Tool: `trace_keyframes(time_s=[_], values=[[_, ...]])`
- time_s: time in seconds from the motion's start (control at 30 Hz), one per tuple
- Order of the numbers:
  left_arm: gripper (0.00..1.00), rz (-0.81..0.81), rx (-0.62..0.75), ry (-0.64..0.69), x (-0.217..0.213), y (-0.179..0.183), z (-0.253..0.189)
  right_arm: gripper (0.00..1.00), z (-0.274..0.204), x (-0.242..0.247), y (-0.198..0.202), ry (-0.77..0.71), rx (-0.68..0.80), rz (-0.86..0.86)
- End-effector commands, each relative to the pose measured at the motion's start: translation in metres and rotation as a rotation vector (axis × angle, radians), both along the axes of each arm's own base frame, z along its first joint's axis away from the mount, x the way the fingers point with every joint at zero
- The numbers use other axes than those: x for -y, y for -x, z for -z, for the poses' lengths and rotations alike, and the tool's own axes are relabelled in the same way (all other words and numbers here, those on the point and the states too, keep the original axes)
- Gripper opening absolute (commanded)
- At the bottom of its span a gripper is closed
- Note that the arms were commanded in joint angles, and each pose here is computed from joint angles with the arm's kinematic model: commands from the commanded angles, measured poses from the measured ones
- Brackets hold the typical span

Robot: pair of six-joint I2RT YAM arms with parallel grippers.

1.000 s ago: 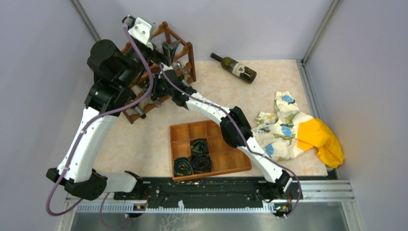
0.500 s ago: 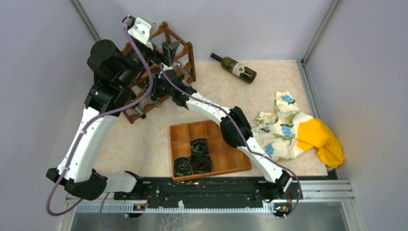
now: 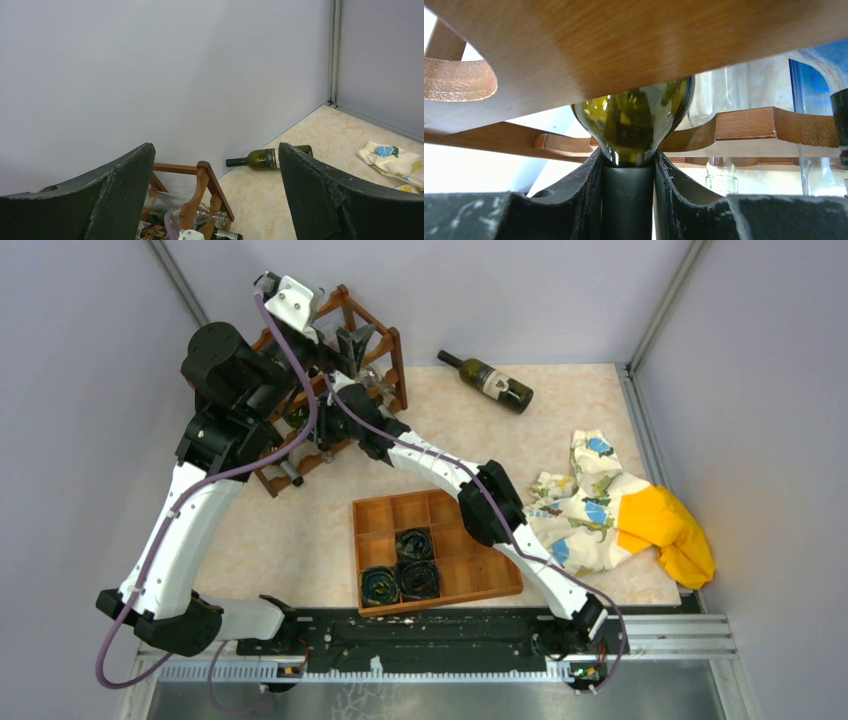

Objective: Put the wine bottle on the wine rack
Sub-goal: Place the wine bottle in the wine rack.

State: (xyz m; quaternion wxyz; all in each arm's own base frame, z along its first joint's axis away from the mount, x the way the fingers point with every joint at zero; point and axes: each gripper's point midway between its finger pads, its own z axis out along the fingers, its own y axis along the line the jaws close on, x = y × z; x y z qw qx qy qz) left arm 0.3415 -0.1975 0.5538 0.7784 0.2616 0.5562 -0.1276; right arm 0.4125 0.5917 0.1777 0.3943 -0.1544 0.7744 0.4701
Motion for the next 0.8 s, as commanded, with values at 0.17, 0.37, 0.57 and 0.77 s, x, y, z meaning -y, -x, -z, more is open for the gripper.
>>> trace_keyframes(time_s=[0.17, 0.37, 0.57, 0.77], values=[[0.99, 0.006, 0.039, 0.031, -0.003, 0.006, -0.015, 0.2, -0.124, -0.002, -0.008, -0.234, 0.256, -0.007], [0.99, 0.01, 0.04, 0.032, -0.003, 0.006, -0.015, 0.24, -0.127, 0.0, -0.011, -0.242, 0.257, 0.008], [0.99, 0.011, 0.042, 0.033, -0.003, 0.007, -0.015, 0.29, -0.128, 0.0, -0.011, -0.248, 0.245, 0.012], [0.99, 0.012, 0.046, 0.035, -0.003, 0.008, -0.016, 0.29, -0.131, 0.001, -0.012, -0.264, 0.227, 0.021]])
